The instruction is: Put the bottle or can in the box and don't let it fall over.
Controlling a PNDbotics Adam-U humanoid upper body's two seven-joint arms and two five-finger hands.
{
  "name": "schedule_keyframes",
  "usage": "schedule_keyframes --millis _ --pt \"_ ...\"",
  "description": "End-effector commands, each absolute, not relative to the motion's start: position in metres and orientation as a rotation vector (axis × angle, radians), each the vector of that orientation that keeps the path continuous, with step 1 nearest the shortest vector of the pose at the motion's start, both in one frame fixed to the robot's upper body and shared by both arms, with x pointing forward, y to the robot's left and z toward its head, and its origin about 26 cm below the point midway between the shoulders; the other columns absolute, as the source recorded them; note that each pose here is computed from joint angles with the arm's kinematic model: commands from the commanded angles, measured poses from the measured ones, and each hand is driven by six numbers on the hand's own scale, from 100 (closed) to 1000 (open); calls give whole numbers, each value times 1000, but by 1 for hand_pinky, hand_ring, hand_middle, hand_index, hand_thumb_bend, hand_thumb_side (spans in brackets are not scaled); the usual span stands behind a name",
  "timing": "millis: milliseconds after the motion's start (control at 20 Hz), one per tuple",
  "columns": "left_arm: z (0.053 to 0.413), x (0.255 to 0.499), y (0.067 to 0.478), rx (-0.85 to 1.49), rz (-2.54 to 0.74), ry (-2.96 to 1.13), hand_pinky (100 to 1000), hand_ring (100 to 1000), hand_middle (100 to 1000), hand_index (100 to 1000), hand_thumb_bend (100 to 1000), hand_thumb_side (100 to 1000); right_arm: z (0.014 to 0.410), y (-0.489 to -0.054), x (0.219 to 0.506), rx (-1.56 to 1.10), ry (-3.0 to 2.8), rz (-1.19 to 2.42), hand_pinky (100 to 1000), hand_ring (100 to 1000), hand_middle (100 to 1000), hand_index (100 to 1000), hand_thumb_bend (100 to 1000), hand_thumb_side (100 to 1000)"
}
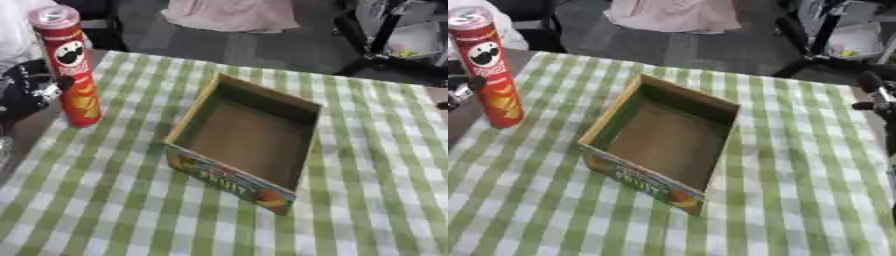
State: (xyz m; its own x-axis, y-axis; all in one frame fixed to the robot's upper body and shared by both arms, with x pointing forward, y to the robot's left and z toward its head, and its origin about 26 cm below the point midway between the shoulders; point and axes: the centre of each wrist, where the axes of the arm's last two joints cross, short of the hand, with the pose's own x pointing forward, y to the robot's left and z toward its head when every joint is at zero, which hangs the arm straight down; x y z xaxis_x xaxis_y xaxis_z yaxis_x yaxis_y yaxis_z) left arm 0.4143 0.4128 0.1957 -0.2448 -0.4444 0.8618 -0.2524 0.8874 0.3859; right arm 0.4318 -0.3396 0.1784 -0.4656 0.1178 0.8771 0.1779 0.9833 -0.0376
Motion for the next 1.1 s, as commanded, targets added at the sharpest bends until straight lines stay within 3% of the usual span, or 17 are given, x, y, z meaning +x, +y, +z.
schedule_keyframes --millis 50,1100 --pt "211 412 421 581 -174 -1858 1000 866 794 879 732 444 192 -346 431 -220 -2096 -62 538 895 1000 799 1000 541" --pt "217 418 416 603 -65 -1879 1000 879 804 898 795 504 193 -344 432 -207 -2096 -62 537 893 1000 796 1000 541"
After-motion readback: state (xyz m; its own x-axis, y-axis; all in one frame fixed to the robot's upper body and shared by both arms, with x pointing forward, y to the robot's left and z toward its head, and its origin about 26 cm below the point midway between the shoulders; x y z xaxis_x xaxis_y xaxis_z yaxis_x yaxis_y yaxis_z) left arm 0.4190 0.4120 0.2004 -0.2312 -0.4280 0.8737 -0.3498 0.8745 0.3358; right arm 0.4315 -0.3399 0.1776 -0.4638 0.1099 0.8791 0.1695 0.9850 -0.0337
